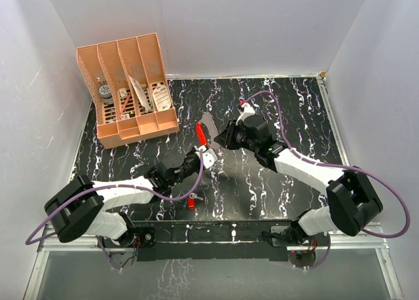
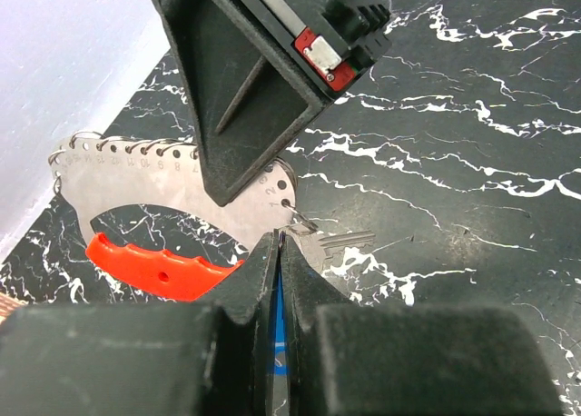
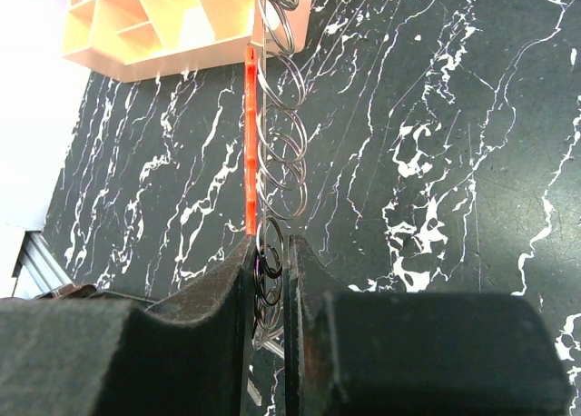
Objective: Put the keys on the keyring
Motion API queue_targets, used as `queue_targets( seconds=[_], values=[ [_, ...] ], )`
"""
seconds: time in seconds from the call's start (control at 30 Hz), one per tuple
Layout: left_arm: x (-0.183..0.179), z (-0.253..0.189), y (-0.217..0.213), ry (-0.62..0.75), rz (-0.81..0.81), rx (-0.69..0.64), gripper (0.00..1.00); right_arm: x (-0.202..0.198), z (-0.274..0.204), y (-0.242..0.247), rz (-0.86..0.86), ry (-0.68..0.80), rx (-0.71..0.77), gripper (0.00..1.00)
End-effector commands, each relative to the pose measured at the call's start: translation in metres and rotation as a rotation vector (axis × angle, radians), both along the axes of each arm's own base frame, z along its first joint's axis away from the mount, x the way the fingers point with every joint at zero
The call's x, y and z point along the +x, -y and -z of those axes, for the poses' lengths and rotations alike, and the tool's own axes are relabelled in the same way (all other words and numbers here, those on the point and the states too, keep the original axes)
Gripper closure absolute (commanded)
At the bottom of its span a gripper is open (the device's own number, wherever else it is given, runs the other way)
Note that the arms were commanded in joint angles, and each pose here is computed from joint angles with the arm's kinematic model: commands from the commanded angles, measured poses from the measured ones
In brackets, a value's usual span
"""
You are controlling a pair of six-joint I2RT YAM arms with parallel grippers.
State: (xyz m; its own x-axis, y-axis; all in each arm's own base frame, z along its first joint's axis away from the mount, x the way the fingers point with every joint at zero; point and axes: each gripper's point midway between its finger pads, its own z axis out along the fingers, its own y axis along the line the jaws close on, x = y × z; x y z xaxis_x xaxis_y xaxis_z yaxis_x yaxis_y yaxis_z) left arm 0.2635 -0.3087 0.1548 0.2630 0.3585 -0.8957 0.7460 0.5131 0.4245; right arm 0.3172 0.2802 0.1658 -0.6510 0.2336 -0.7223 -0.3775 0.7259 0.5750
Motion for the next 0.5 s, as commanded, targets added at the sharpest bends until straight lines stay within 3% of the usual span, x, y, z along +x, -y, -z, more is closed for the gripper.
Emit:
queue_targets(
  seconds=[0.0,0.47],
  values=[
    [0.0043,-0.0293,-0.0004,0.067,-0.021,-0.036,1.00,0.0110,-0.0409,-0.0080,0.005,0.097,0.053,1.00],
    [0.0042,-0.0247,0.0065,0.099,-0.016,0.017,1.00,0.0125,-0.0438,-0.0127,0.006,0.089,0.048,1.00]
  ],
)
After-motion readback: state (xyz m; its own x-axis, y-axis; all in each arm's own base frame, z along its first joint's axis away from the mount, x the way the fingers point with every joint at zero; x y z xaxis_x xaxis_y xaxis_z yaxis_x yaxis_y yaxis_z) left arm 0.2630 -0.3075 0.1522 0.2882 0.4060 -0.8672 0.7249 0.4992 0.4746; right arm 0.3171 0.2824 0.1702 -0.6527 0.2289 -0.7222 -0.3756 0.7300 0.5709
